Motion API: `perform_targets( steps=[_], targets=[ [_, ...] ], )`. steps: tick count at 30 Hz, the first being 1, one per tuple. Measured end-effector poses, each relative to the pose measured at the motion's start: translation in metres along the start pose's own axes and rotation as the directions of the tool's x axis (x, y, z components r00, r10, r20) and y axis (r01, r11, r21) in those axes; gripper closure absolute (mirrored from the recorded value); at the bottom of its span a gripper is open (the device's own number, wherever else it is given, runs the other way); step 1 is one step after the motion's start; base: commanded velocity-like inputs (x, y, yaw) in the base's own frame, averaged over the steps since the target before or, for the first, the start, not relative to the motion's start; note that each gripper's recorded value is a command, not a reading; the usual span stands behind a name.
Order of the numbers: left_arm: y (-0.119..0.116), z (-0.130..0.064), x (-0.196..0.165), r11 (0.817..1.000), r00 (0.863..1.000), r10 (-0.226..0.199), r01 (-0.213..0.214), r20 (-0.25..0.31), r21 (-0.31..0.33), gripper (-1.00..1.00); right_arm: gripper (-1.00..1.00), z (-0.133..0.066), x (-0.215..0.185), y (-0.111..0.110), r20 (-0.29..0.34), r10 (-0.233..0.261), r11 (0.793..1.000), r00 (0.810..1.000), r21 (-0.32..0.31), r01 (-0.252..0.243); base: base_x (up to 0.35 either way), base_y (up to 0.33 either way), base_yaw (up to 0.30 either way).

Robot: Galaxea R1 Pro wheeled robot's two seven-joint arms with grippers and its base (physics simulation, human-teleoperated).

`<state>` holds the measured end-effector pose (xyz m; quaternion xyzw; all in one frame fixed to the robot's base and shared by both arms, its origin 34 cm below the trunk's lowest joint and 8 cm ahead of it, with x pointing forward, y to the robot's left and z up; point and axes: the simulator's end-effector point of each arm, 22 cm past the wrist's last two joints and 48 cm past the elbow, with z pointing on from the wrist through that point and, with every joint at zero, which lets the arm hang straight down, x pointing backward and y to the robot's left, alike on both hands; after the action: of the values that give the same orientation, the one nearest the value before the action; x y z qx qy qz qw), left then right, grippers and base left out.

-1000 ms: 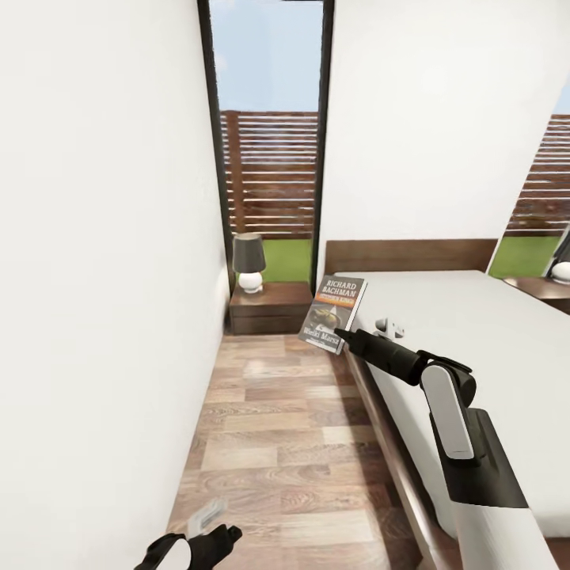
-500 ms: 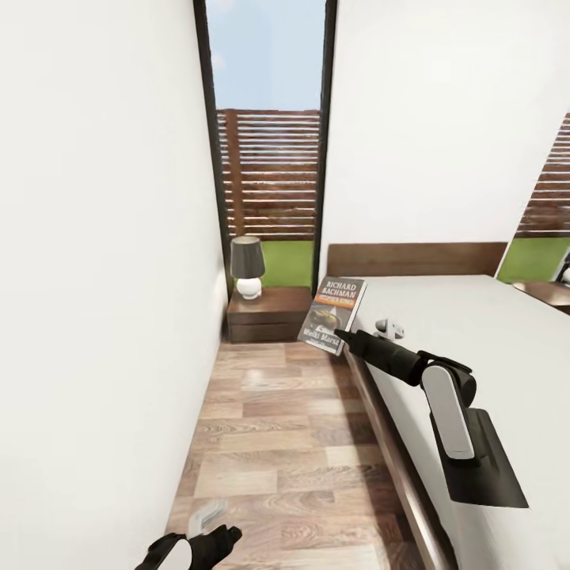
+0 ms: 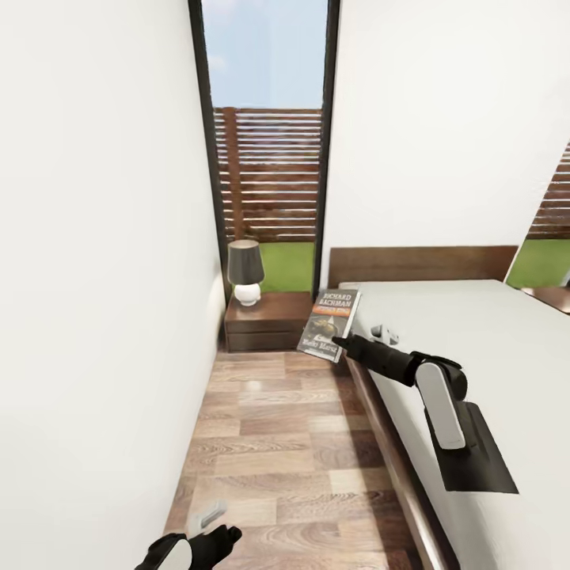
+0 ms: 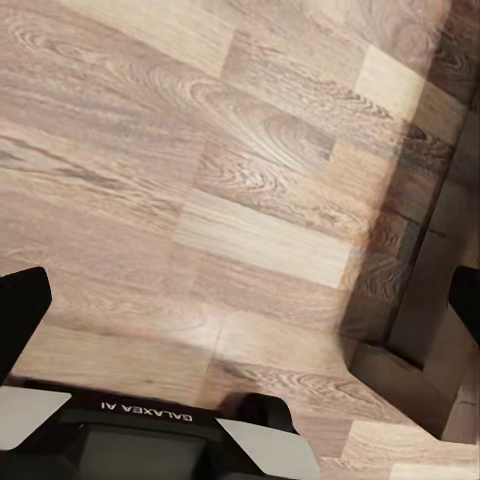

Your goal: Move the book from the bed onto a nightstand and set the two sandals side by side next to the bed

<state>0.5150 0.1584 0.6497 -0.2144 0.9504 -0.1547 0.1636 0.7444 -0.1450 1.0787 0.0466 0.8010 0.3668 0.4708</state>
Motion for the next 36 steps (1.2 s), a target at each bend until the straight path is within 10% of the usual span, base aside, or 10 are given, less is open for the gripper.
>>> perform_targets(
  steps=[36],
  targets=[
    [0.006, 0.003, 0.003, 1.0, 1.0, -0.004, 0.004, -0.007, -0.013, -1.0, 1.0, 0.032, 0.034, -0.018, -0.199, 0.1, 0.995, 0.975, -0.001, -0.102, 0.33, 0.0, 0.0]
  ],
)
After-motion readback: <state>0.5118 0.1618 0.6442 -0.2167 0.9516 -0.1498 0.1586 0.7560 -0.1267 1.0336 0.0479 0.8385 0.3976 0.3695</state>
